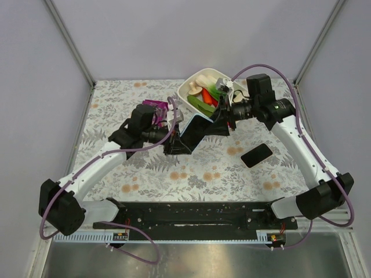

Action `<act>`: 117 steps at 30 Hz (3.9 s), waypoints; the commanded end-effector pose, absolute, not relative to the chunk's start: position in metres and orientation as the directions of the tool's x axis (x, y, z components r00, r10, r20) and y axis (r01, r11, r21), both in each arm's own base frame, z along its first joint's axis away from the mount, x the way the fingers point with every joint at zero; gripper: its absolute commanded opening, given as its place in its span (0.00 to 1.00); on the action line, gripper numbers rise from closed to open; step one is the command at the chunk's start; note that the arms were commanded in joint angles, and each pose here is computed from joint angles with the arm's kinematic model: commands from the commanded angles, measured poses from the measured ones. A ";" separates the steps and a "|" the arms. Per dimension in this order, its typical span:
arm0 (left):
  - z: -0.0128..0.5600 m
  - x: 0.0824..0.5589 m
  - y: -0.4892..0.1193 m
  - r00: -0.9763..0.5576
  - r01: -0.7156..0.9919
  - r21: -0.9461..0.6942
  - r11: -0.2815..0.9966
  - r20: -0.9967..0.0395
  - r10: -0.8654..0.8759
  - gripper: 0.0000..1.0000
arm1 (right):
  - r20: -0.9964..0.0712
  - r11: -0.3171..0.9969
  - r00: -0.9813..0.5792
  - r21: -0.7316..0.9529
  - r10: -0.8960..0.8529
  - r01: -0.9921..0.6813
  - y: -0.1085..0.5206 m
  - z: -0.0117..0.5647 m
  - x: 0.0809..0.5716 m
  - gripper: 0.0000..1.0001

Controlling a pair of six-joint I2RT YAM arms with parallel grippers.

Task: Take the phone out of the phone case
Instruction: Remove the phone case from the phone.

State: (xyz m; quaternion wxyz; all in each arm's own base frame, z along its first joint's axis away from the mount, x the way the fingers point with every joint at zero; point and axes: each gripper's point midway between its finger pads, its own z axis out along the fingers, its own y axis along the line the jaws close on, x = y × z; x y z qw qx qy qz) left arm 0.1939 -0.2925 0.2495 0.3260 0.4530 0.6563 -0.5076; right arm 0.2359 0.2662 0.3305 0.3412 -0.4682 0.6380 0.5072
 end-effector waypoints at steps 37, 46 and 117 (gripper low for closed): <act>0.296 0.183 -0.272 -0.178 0.983 -0.180 -0.023 -0.982 0.068 0.00 | -0.919 -0.056 -0.389 0.392 -0.055 -0.918 0.283 0.386 0.228 0.40; 0.287 0.174 -0.271 -0.110 0.990 -0.116 -0.084 -0.991 0.076 0.00 | -0.914 -0.169 -0.405 0.405 -0.036 -0.899 0.283 0.395 0.212 0.07; 0.272 0.156 -0.281 -0.120 0.985 -0.135 -0.108 -0.984 0.134 0.00 | -0.957 0.003 -0.264 0.266 -0.116 -0.964 0.288 0.374 0.202 0.47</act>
